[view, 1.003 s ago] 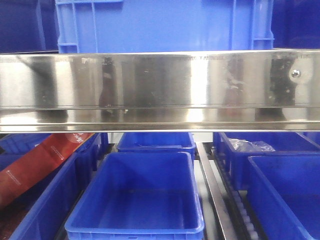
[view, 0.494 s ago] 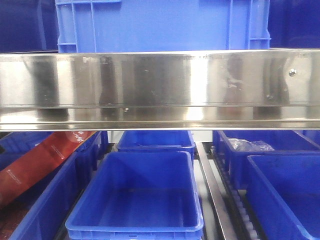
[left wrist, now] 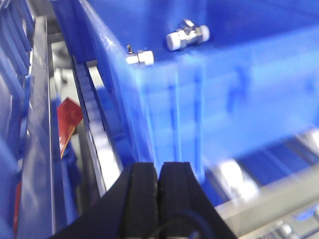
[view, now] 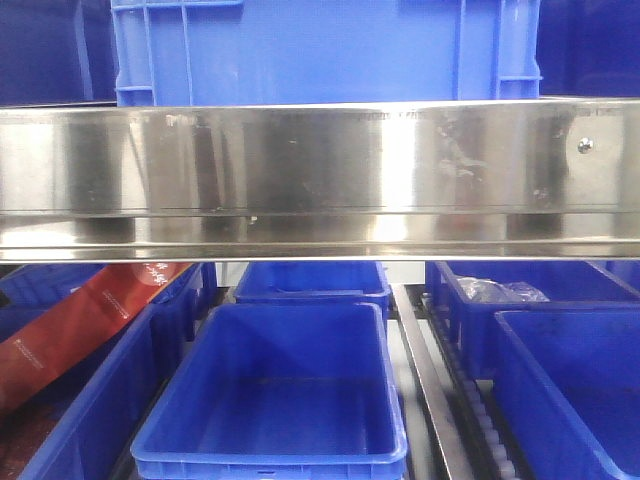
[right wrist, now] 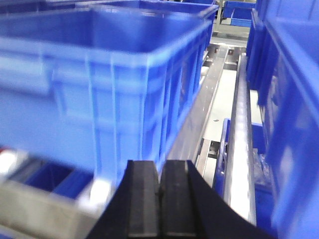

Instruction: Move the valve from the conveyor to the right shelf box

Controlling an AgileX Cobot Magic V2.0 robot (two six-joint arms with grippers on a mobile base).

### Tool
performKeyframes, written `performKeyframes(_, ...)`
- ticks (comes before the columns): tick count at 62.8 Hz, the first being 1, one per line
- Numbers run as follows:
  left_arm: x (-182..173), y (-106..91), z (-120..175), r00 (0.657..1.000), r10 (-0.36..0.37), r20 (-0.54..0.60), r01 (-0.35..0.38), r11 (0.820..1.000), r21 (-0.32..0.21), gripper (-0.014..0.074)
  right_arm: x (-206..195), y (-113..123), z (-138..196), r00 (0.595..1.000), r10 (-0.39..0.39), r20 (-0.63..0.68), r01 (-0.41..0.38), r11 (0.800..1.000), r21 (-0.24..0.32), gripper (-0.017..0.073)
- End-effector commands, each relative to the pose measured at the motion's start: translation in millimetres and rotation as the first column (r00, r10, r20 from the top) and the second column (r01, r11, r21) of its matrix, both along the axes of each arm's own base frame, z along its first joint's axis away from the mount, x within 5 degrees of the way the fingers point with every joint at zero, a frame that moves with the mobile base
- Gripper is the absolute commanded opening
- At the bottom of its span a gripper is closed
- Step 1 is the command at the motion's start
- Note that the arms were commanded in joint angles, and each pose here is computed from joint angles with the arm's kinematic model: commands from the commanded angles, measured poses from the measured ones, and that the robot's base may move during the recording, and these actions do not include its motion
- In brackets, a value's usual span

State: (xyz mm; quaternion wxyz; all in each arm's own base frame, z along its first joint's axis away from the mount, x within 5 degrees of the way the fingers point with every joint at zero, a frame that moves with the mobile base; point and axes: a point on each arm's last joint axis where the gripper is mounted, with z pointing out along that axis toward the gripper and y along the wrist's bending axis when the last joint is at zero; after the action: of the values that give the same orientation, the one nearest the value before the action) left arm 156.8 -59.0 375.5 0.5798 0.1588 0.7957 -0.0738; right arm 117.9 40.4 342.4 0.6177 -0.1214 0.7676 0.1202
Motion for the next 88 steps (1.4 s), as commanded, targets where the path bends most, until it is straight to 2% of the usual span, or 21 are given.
performKeyframes(1, -19.7, 5.7, -10.4, 0.994, -0.019, 0.105, 0.025, 0.998, -0.056, -0.0111, -14.1, -5.6, -11.6, 0.998, -0.014, 0.053, 0.014, 1.000, 0.008, -0.0153)
performKeyframes(12, -53.3, 17.9, -42.1, 0.976, -0.032, 0.215, 0.054, 0.994, -0.097, -0.0111, -36.1, -12.3, -29.8, 0.994, -0.019, 0.108, 0.017, 1.000, 0.025, -0.0153)
performKeyframes(18, -68.9, 23.2, -53.5, 0.959, -0.030, 0.281, 0.074, 0.986, -0.147, -0.0111, -47.1, -15.9, -29.7, 0.984, -0.027, 0.174, 0.019, 0.999, 0.046, -0.0153)
performKeyframes(24, -76.8, 26.3, -58.8, 0.952, -0.027, 0.306, 0.081, 0.983, -0.166, -0.0111, -51.9, -17.6, -26.3, 0.975, -0.034, 0.218, 0.021, 0.998, 0.061, -0.0153)
performKeyframes(44, -81.2, 28.0, -59.5, 0.942, -0.025, 0.336, 0.089, 0.980, -0.176, -0.0111, -52.2, -17.9, -25.7, 0.974, -0.035, 0.225, 0.021, 0.998, 0.064, -0.0153)
performKeyframes(78, -81.1, 28.0, -60.3, 0.943, -0.025, 0.331, 0.088, 0.981, -0.174, -0.0111, -52.2, -17.9, -25.7, 0.974, -0.035, 0.225, 0.021, 0.998, 0.064, -0.0153)
performKeyframes(83, -82.4, 31.3, -61.3, 0.946, 0.002, 0.325, 0.055, 0.985, -0.166, -0.0111, -52.2, -17.9, -25.7, 0.974, -0.035, 0.225, 0.021, 0.998, 0.064, -0.0153)
performKeyframes(88, -85.7, 37.7, -65.5, 0.951, 0.053, 0.305, -0.014, 0.992, -0.129, -0.0111, -52.2, -17.9, -25.7, 0.974, -0.035, 0.225, 0.021, 0.998, 0.064, -0.0153)
